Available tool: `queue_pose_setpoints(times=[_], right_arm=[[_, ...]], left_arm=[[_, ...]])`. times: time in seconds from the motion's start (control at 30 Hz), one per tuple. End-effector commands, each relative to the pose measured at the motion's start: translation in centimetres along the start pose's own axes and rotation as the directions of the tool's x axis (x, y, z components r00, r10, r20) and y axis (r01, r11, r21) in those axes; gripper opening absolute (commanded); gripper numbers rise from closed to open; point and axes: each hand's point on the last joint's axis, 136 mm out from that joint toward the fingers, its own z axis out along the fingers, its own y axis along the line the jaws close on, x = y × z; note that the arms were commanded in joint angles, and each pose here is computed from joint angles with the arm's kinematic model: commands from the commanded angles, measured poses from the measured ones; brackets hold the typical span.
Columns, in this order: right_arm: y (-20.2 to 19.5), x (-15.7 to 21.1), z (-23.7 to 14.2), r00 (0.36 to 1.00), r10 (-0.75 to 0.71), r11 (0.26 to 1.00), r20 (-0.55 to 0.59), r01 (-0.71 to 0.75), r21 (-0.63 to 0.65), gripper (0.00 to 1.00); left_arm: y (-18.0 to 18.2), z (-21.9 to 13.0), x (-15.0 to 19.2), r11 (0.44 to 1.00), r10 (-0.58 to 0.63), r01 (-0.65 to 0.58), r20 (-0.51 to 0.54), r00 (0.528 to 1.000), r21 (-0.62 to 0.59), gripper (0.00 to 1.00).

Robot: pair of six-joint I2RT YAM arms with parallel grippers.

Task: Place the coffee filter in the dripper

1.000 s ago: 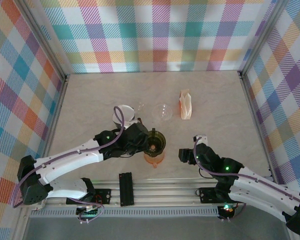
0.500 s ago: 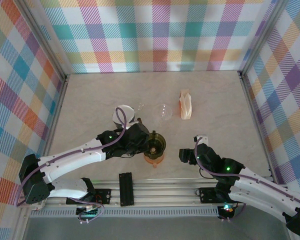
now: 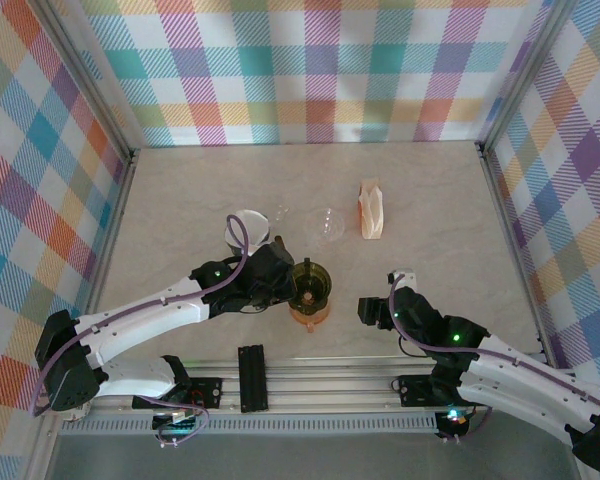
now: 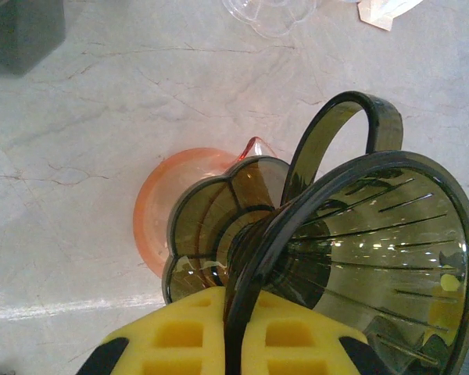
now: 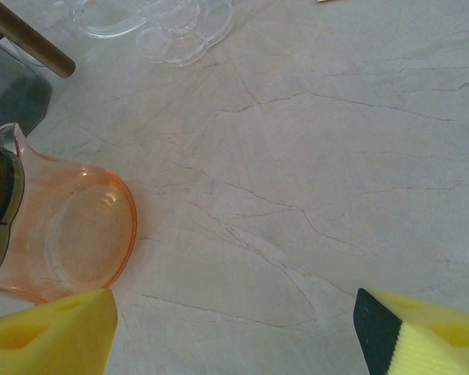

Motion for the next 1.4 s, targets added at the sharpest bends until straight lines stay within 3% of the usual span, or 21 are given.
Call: queue_pose_setpoints(times=[0.0, 0.13, 0.3, 0.5, 0.63, 0.93, 1.03, 1.37], right_arm=[[-0.1, -0.4, -0.1, 1.0, 0.011, 1.0, 0.008, -0.011, 0.009, 0.81], [-0.1, -0.3, -0.1, 1.0, 0.014, 1.0, 0.005, -0.014, 0.01, 0.81], [-0.1, -0.2, 0.0, 1.0, 0.013, 1.0, 0.003, -0.013, 0.009, 0.81], [0.2, -0.1, 0.2, 1.0, 0.012, 1.0, -0.008, -0.012, 0.005, 0.81], [0.4, -0.3, 0.4, 1.0, 0.009, 1.0, -0.013, -0.009, 0.007, 0.81], [1.4, -3.3, 0.4, 0.998, -0.053, 0.997, 0.027, 0.052, 0.055, 0.81], [1.6, -4.9, 1.9, 0.999, -0.049, 0.996, -0.019, 0.051, 0.078, 0.81], [-0.8, -14.3, 7.0, 1.0, 0.015, 0.985, -0.025, -0.011, 0.17, 0.59]], left_arm=[[-0.3, 0.0, -0.5, 1.0, -0.004, 0.004, 0.011, 1.0, 0.013, 0.05], [-0.2, 0.0, -0.6, 1.0, 0.006, -0.006, 0.009, 1.0, -0.002, 0.1], [-0.5, -0.1, -0.5, 1.0, 0.001, -0.001, 0.007, 1.0, 0.024, 0.31], [-1.6, -0.5, -0.7, 0.997, -0.008, 0.007, 0.009, 1.0, 0.075, 0.37], [-1.8, -1.4, -1.1, 0.996, -0.005, 0.002, 0.028, 1.0, 0.085, 0.5], [-1.8, -7.2, -4.6, 0.991, 0.056, -0.08, 0.209, 0.976, 0.109, 0.85], [-1.1, -8.7, -5.2, 0.988, 0.067, -0.1, 0.26, 0.963, 0.114, 0.93], [1.8, -8.3, -3.1, 0.981, 0.085, -0.127, 0.262, 0.961, 0.15, 0.95]])
